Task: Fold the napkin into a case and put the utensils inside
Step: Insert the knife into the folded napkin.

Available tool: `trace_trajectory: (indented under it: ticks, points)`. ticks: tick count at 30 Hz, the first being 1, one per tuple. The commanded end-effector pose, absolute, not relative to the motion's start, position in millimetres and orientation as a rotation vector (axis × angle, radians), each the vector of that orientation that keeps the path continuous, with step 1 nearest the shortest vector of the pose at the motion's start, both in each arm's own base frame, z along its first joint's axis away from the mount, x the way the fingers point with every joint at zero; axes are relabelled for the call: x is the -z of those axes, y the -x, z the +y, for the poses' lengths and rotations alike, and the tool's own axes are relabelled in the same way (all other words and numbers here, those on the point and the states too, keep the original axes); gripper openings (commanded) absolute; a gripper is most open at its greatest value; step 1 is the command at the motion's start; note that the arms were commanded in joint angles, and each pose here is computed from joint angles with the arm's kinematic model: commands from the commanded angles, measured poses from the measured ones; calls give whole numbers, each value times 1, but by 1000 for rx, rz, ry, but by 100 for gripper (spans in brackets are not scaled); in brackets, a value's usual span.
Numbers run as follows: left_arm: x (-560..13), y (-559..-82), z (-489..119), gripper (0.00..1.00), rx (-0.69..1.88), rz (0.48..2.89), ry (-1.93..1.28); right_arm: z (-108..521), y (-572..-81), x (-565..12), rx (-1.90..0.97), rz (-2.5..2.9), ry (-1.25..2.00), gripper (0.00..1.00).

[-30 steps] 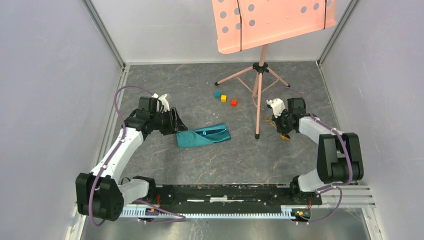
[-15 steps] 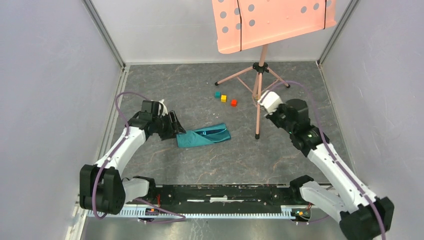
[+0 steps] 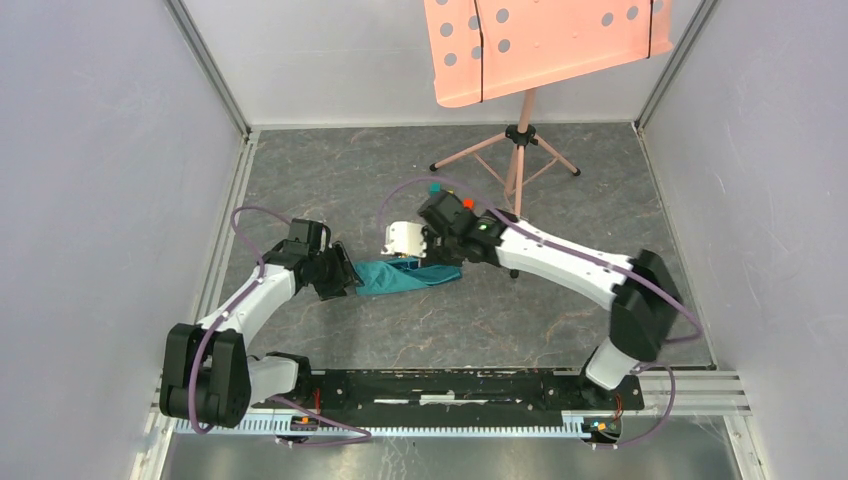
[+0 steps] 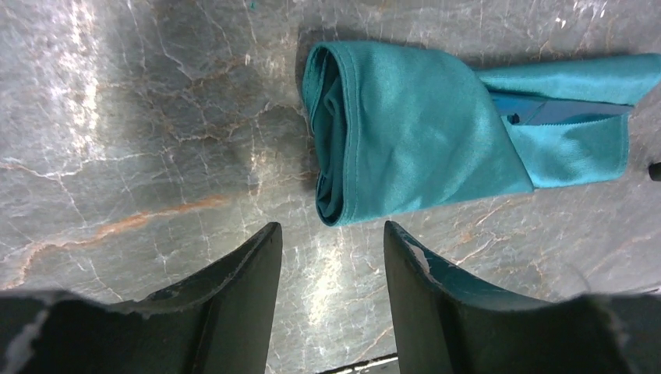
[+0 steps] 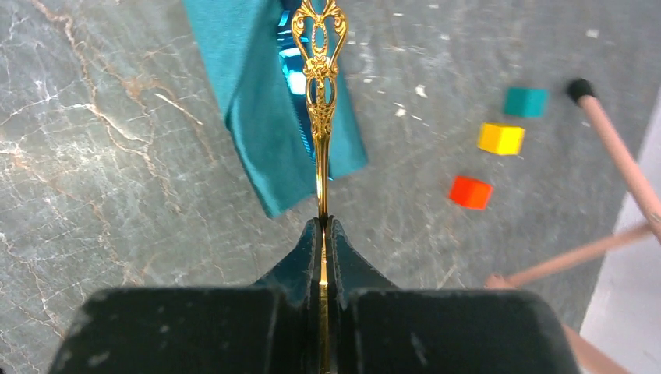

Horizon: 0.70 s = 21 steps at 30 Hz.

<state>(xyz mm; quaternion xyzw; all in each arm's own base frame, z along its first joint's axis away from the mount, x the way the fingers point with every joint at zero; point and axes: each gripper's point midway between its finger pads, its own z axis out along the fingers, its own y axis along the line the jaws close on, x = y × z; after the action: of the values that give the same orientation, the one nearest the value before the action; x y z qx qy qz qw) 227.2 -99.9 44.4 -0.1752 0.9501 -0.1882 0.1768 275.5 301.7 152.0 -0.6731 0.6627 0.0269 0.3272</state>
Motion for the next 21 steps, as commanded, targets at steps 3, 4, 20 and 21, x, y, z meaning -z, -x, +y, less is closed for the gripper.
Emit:
trace_trajectory:
  ticks: [3, 4, 20, 21]
  points:
    - [-48, -250, -96, 58, 506, 2599, 549, 312, -272, -109, -21, 1798, 1969, 0]
    - [-48, -252, -95, 60, 501, 2602, 551, 311, -272, -102, -10, 1811, 1981, 0]
    - [-28, -251, -94, 53, 480, 2638, 544, 300, -280, -63, 103, 1866, 2022, 0]
    - [-27, -250, -95, 52, 484, 2642, 542, 301, -281, -61, 102, 1868, 2024, 0]
